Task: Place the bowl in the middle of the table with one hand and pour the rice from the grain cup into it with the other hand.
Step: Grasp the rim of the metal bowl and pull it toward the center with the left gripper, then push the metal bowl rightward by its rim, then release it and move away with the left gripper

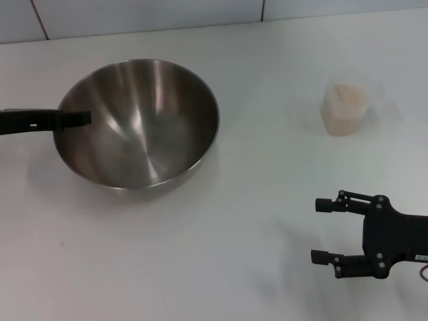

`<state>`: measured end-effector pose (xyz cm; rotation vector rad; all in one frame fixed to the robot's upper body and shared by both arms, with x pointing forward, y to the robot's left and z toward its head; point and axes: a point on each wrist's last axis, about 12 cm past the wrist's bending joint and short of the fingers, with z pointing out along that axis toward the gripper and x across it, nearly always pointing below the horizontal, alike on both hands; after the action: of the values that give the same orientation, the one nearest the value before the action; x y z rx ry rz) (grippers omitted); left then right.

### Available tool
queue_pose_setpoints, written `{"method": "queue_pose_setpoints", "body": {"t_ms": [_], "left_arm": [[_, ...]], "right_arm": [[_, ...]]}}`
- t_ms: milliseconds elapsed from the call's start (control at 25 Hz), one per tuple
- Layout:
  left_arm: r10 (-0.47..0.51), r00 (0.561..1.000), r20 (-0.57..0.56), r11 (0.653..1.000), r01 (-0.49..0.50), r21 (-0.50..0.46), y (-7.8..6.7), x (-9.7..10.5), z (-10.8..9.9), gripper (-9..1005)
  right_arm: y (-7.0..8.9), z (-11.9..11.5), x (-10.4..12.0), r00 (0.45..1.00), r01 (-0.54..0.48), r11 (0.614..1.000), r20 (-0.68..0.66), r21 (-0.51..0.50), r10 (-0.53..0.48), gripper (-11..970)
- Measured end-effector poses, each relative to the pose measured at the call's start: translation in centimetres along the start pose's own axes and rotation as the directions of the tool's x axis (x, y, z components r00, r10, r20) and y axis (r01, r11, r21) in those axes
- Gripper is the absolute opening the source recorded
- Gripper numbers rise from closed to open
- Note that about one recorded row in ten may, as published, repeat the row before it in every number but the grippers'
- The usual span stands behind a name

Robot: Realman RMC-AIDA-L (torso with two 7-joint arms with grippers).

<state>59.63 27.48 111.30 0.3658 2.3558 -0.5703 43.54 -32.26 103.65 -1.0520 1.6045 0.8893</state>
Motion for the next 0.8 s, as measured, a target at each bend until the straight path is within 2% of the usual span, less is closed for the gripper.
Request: {"method": "queue_pose_setpoints", "body": {"t_ms": [200,400,800], "left_arm": [[0.005,1.000,-0.023,1.000,-0.005,0.019,-0.26,-0.08,0.35,672],[0.011,1.000,-0.024,1.000,-0.010,0.018,-0.27,-0.28,0.45,438],[0.035,0.999,-0.039,0.999,-0.034,0.039,-0.79,-0.76,0.83,137]], "right_arm": [[-0.09,0.05,-0.08,1.000,0.004,1.000,0.000,-0.001,-0.004,827],[-0.15,0.09,-0.13,1.000,0.006,1.000,0.000,-0.002,-0.006,827],[-0.07,0.03,-0.06,1.000,0.004,1.000,-0.001,-0.001,-0.004,826]]}}
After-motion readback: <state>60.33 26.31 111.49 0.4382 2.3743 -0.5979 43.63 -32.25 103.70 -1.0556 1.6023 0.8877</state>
